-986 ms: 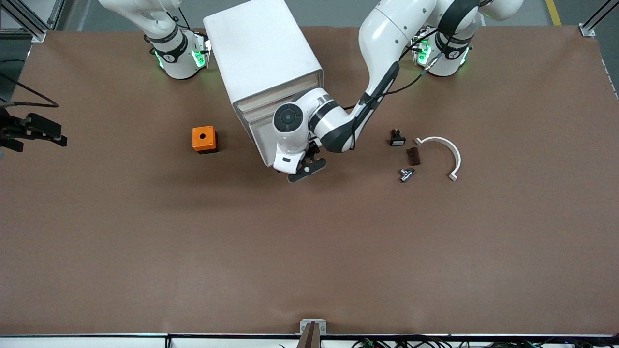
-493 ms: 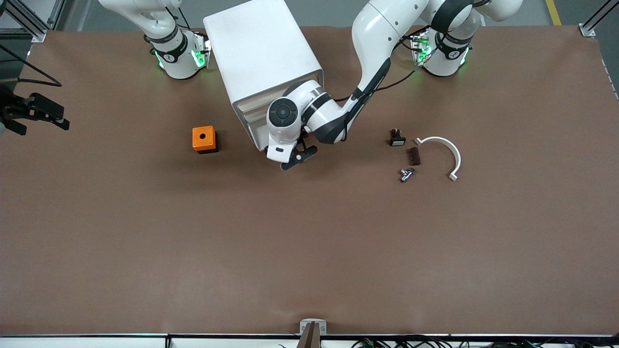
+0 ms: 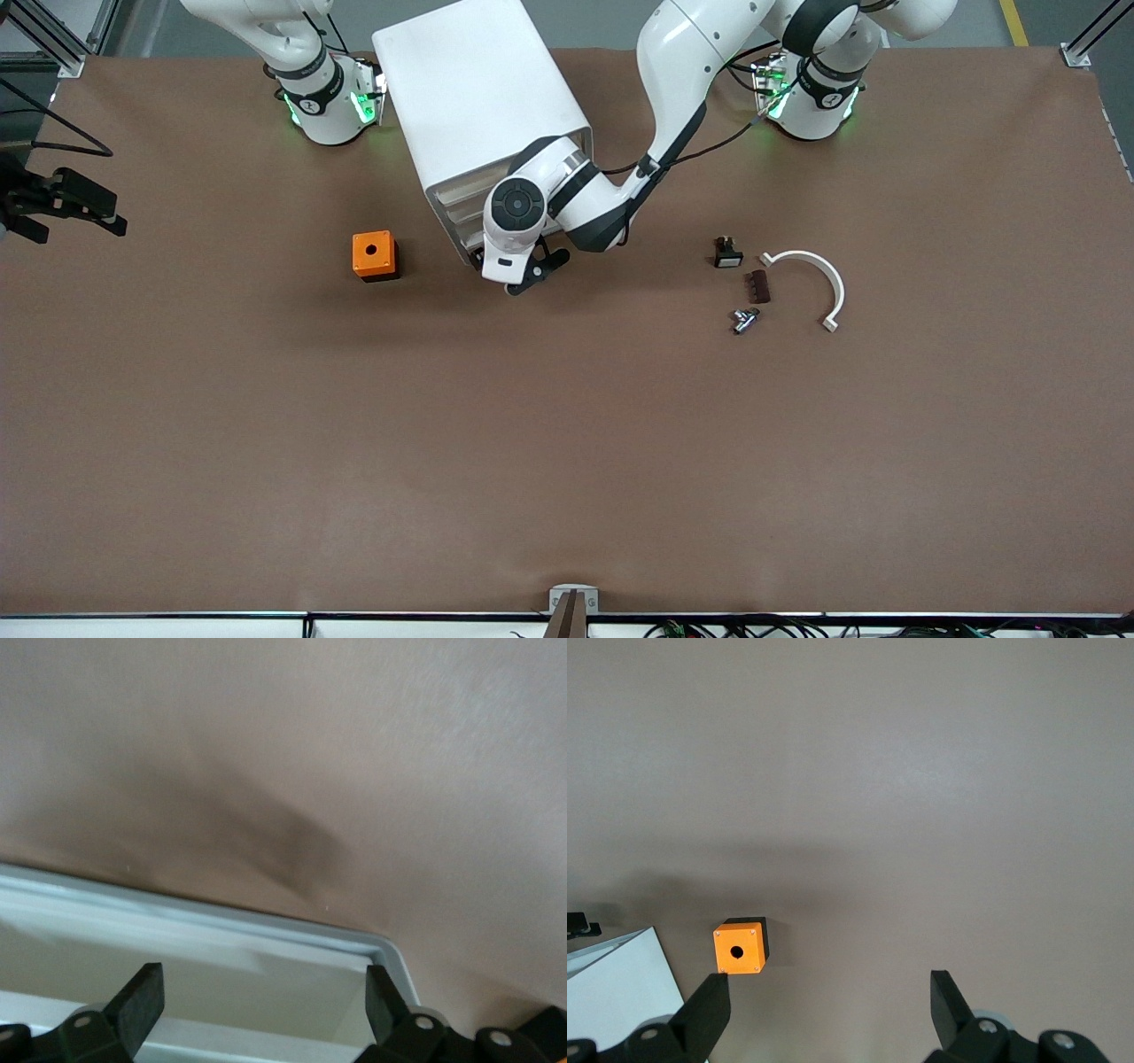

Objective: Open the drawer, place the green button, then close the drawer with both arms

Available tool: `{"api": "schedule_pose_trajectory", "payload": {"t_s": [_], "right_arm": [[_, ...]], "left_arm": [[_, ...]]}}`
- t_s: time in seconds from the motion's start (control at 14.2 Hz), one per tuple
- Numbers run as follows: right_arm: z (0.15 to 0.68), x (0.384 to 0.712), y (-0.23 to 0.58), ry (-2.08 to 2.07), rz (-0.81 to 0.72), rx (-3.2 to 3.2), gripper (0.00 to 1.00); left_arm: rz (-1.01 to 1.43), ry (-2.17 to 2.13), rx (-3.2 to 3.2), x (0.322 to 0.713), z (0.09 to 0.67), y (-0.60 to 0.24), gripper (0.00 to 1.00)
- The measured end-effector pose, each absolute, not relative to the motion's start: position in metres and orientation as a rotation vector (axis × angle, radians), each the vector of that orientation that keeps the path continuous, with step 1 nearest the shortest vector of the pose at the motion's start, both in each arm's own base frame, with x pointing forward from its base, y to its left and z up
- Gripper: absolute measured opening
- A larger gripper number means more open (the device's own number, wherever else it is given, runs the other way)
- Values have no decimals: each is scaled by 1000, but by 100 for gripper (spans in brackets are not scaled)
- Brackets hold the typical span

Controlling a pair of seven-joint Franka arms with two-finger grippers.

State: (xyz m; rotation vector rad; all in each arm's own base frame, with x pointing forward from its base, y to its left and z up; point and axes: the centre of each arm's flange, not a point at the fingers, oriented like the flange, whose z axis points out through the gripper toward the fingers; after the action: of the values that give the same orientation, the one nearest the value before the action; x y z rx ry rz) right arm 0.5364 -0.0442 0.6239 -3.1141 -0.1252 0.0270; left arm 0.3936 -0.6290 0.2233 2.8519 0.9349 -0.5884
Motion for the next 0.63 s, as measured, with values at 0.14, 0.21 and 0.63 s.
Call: {"api": "schedule_pose_trajectory", "payload": {"t_s": [0.14,0.21,0.63], "right_arm": [[624,536,-45,-122,28,-3114,100],[624,535,-46,-118,30,-3114,100],[617,532,-50,-106,51,-3111,100]], "left_arm": [[-616,955,2838,391,221,-629,100],[-623,963,2833,392,220,-629,100],[-621,982,2823,399,220,-624,100]]}}
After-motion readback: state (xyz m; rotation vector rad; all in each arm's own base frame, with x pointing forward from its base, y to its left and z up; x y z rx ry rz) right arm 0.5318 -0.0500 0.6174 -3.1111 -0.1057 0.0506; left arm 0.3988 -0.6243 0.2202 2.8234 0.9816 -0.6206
